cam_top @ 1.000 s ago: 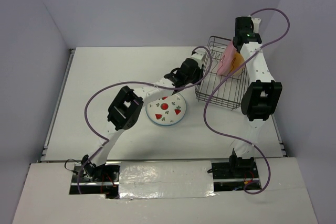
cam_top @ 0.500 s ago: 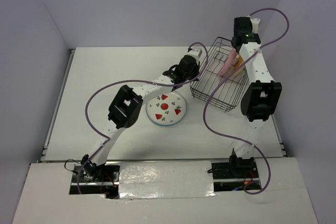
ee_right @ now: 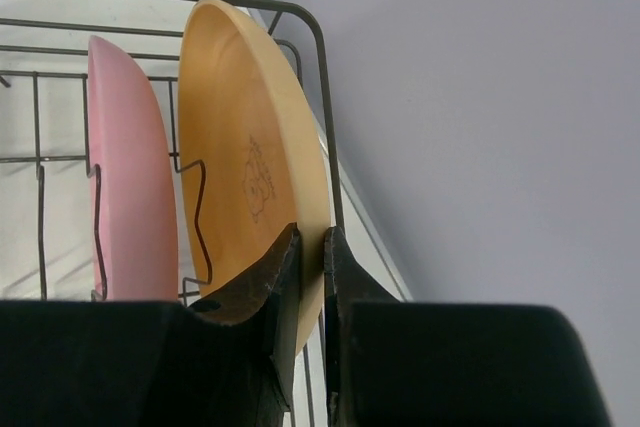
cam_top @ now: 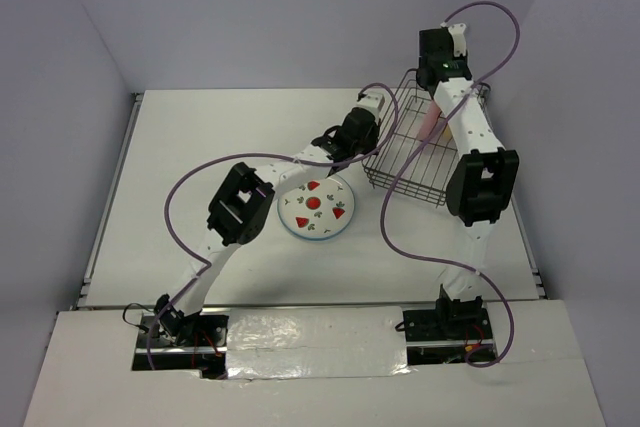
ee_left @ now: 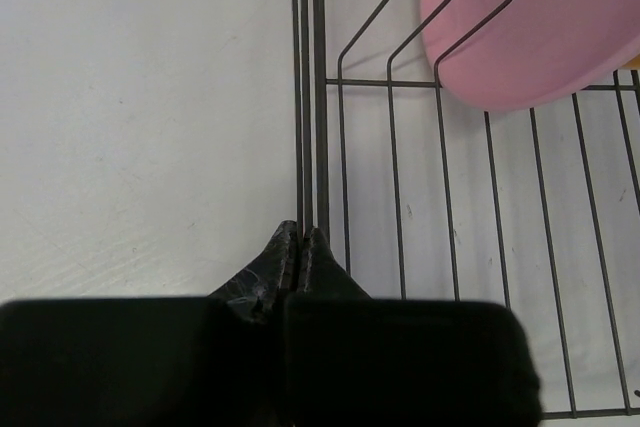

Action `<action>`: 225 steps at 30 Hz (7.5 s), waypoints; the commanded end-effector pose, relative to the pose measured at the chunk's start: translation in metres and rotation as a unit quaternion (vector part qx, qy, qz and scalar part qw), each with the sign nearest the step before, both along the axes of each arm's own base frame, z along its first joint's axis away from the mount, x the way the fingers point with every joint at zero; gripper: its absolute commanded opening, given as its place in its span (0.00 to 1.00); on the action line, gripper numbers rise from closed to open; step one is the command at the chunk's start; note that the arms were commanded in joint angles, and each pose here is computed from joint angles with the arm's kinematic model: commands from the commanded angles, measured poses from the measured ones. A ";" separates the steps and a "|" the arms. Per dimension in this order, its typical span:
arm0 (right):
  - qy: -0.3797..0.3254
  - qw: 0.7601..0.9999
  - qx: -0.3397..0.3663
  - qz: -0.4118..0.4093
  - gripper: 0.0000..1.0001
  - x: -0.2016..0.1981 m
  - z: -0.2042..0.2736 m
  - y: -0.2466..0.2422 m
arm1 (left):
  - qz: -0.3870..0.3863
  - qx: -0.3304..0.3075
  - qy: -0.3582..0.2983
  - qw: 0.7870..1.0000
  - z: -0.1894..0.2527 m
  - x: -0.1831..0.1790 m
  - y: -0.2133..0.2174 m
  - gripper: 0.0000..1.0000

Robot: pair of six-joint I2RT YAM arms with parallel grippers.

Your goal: Unload the plates from the dish rack

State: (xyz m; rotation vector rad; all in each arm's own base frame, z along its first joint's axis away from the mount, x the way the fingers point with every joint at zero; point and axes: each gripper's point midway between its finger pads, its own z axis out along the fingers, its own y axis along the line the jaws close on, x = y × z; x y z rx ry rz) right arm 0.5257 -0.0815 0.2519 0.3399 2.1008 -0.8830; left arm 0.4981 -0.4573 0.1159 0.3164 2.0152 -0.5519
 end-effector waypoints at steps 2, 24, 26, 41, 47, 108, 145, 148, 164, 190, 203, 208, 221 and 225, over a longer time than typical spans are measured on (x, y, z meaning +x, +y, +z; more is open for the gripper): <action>-0.109 0.994 -0.008 0.005 0.00 0.030 0.042 0.018 | -0.084 -0.037 -0.010 0.996 0.010 -0.036 -0.042 0.00; -0.159 0.987 0.034 -0.014 0.00 0.015 0.076 0.020 | -0.079 -0.019 -0.025 0.996 0.010 -0.049 -0.049 0.00; -0.158 0.987 0.007 -0.030 0.00 0.008 0.084 0.011 | -0.075 -0.020 -0.025 0.997 0.008 -0.047 -0.048 0.00; -0.214 0.973 -0.039 -0.080 0.00 -0.043 0.166 -0.011 | -0.059 -0.023 -0.026 0.998 0.028 -0.038 -0.043 0.16; -0.208 0.970 -0.056 -0.108 0.00 -0.054 0.174 -0.019 | -0.055 -0.025 -0.038 0.997 0.047 -0.038 -0.038 0.45; 0.039 0.784 0.385 0.485 0.00 -0.122 -0.079 0.530 | 0.290 -0.061 -0.126 0.947 0.239 -0.230 0.337 0.99; 0.044 0.845 0.332 0.417 0.52 -0.098 -0.113 0.489 | 0.319 -0.107 -0.133 0.932 0.195 -0.244 0.351 0.99; -0.005 0.891 0.283 0.356 0.52 -0.079 -0.067 0.426 | 0.316 -0.111 -0.136 0.932 0.197 -0.246 0.351 0.99; -0.090 0.994 0.038 0.044 0.62 -0.037 0.045 0.122 | 0.289 -0.137 -0.144 0.937 0.205 -0.255 0.347 0.99; -0.012 0.996 -0.090 -0.015 0.67 -0.006 -0.026 0.102 | 0.292 -0.135 -0.146 0.936 0.206 -0.260 0.349 0.99; -0.011 0.989 -0.125 -0.081 0.60 -0.026 -0.018 0.076 | 0.293 -0.141 -0.149 0.934 0.207 -0.262 0.352 0.99; -0.001 0.993 -0.079 -0.089 0.55 -0.037 -0.024 0.063 | 0.291 -0.146 -0.150 0.933 0.208 -0.263 0.352 0.99; -0.008 0.993 -0.039 -0.114 0.21 -0.046 -0.034 0.051 | 0.290 -0.148 -0.152 0.933 0.209 -0.265 0.353 0.99; -0.011 0.992 -0.045 -0.118 0.10 -0.050 -0.025 0.049 | 0.290 -0.150 -0.152 0.933 0.210 -0.265 0.353 0.99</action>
